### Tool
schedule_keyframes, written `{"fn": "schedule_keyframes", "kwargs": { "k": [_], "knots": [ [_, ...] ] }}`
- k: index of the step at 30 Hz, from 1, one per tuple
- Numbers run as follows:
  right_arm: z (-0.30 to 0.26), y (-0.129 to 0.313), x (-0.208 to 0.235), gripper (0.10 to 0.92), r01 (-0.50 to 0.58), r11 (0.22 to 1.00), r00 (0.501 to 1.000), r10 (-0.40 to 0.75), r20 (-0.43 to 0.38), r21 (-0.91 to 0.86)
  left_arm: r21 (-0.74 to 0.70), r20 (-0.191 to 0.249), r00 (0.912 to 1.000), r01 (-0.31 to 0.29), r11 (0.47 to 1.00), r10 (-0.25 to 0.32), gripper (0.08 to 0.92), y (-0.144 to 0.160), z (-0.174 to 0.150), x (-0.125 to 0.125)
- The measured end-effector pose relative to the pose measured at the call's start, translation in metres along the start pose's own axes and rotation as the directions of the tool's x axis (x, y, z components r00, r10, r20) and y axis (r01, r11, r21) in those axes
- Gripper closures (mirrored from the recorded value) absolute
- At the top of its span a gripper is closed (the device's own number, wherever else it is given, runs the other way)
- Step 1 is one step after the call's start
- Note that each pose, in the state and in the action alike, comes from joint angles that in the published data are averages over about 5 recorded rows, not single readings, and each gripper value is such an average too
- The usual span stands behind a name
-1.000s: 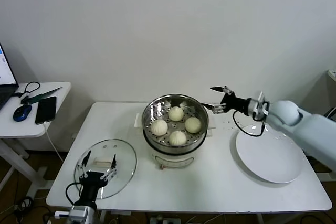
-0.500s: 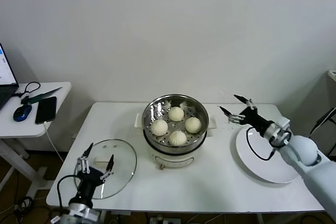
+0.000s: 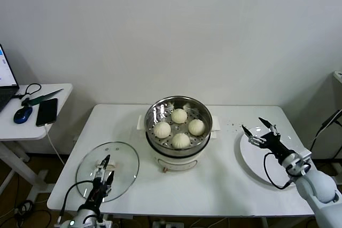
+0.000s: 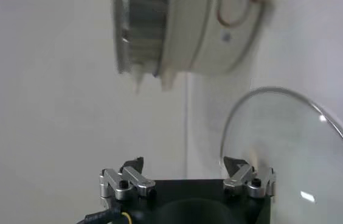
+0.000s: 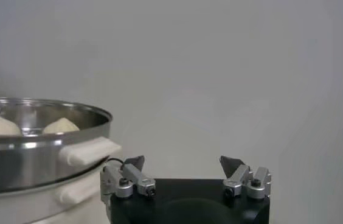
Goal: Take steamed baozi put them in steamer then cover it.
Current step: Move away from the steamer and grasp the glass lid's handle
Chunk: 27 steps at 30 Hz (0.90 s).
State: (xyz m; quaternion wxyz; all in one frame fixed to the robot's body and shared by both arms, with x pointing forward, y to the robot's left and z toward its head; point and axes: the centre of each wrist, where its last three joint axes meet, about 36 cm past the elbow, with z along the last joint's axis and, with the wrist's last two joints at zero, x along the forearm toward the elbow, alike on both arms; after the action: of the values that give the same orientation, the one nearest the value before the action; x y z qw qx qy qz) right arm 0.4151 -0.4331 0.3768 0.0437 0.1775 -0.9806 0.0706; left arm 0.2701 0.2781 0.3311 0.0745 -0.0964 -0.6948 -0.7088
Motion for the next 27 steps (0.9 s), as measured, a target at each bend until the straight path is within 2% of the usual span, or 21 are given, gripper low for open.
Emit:
{"fn": "schedule_keyframes", "kwargs": {
  "k": [9,21,27],
  "knots": [
    [0.017,0.002,0.009,0.200,-0.031,0.999,0.999,0.030,-0.027,-0.010,-0.056,-0.086,0.9961,0.013,0.998,-0.018,0.177,-0.024,0.007,-0.021],
    [0.028,-0.002,0.012,0.200,-0.031,0.999,0.998,0.030,-0.049,-0.010,-0.059,-0.120,0.9891,0.079,0.995,-0.086,0.177,-0.038,0.014,-0.053],
    [0.030,-0.004,0.010,0.200,-0.025,1.000,0.998,0.025,-0.054,-0.002,-0.042,-0.125,0.9872,0.095,0.995,-0.099,0.177,-0.043,0.013,-0.065]
  ]
}}
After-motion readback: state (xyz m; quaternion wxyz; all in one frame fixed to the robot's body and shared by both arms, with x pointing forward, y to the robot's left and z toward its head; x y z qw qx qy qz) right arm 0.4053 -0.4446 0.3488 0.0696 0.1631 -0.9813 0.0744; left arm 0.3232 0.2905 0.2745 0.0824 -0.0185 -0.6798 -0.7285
